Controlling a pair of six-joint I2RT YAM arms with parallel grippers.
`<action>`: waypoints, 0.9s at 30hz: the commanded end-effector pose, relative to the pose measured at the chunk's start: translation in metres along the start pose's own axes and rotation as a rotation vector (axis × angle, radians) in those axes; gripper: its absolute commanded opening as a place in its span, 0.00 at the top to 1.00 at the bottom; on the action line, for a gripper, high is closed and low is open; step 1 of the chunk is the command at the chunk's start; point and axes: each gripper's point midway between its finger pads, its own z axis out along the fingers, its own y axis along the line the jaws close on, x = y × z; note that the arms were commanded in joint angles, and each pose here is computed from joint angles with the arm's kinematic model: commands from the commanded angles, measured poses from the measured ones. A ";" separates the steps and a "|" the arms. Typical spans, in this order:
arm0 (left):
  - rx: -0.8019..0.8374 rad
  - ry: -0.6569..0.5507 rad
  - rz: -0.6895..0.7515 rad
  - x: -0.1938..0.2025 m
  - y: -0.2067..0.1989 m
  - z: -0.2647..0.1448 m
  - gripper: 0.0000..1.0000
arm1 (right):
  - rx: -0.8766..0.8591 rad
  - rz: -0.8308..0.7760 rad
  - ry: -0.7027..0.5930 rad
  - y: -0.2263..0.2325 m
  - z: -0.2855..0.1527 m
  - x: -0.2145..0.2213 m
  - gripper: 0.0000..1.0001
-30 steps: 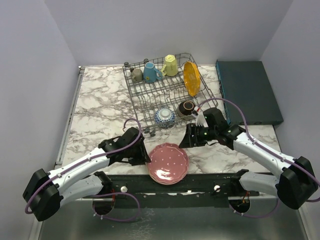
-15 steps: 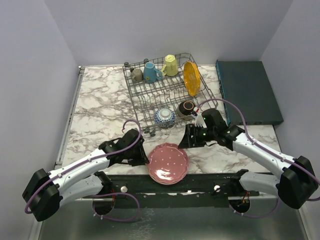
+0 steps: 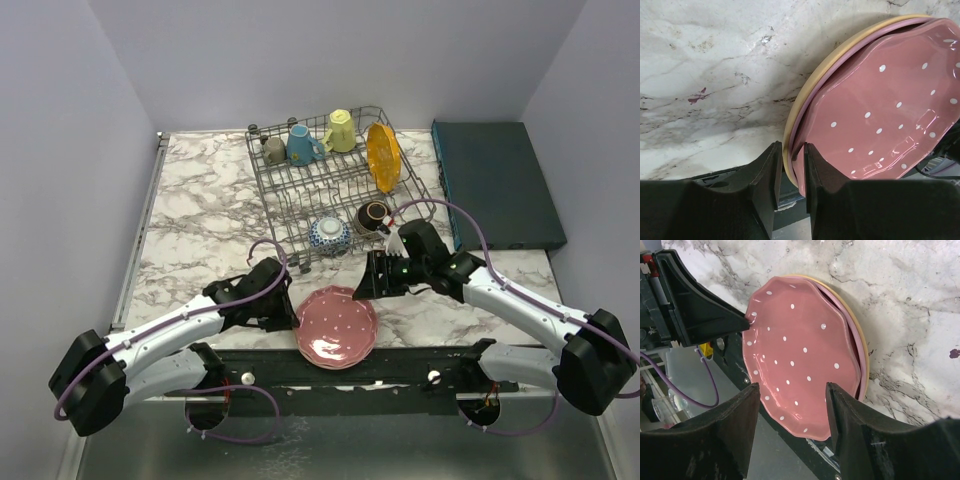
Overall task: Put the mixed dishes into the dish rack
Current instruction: Pick up the plate at the center of the board.
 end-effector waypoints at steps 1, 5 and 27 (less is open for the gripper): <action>0.003 -0.025 0.028 -0.006 -0.006 0.002 0.71 | 0.017 -0.002 -0.022 -0.001 0.002 -0.004 0.40; 0.010 -0.031 0.030 -0.007 -0.008 0.002 0.75 | 0.019 -0.003 -0.022 -0.001 0.002 -0.003 0.40; 0.030 -0.049 0.068 -0.013 -0.018 -0.013 1.00 | 0.031 -0.007 -0.009 -0.002 0.005 0.002 0.40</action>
